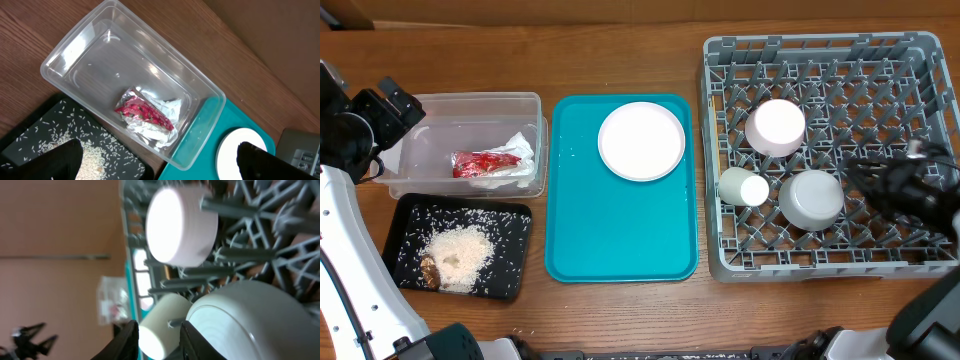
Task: Sort waste into correct bins and load items into the dishwasher
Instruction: 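Set the white bowl down in the rack and open the right gripper, then reach the right gripper to the white plate and grasp its rim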
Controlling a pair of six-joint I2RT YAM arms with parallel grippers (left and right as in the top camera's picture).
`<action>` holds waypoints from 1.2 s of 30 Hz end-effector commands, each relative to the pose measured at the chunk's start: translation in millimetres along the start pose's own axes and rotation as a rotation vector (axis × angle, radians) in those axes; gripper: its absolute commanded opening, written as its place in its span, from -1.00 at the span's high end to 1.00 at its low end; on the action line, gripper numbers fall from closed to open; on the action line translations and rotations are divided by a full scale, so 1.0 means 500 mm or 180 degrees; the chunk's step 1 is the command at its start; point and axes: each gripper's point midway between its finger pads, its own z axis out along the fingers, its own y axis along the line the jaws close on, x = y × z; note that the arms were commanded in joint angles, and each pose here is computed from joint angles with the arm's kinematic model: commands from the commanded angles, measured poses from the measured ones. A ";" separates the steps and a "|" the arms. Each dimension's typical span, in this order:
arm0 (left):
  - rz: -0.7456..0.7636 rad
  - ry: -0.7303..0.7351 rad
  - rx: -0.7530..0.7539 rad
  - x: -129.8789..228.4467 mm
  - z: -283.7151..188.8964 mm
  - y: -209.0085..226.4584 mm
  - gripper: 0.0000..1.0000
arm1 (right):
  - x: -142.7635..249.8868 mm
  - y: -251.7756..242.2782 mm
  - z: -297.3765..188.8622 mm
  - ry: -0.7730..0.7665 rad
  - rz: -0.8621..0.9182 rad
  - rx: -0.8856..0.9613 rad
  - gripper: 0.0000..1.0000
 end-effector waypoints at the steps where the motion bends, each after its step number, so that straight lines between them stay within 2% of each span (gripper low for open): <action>1: -0.0023 -0.0010 0.0019 -0.002 -0.002 -0.003 -1.00 | -0.027 0.026 0.050 0.0127 -0.0208 0.0635 0.41; 5: -0.0023 -0.0010 0.0019 -0.002 -0.002 -0.003 -1.00 | -0.034 0.126 0.133 0.0243 -0.0806 0.0983 0.41; 9: -0.0023 -0.0010 0.0019 -0.002 -0.002 -0.003 -1.00 | -0.017 0.221 0.216 0.0112 -0.1503 0.1543 0.39; 13: -0.0023 -0.0010 0.0019 -0.002 -0.002 -0.003 -1.00 | 0.068 0.325 0.330 -0.0131 -0.2489 0.1857 0.28; 18: -0.0023 -0.0010 0.0019 -0.002 -0.002 -0.003 -1.00 | 0.186 0.365 0.440 -0.0174 -0.3023 0.1927 0.17; 23: -0.0023 -0.0010 0.0019 -0.002 -0.002 -0.003 -1.00 | 0.292 0.339 0.557 0.0094 -0.3283 0.1791 -0.07; 27: -0.0023 -0.0010 0.0019 -0.002 -0.002 -0.003 -1.00 | 0.344 0.311 0.627 0.0230 -0.3386 0.1682 -0.31; 36: -0.0023 -0.0011 0.0020 -0.002 -0.002 -0.003 -1.00 | 0.436 0.297 0.699 0.0682 -0.3336 0.1136 -0.38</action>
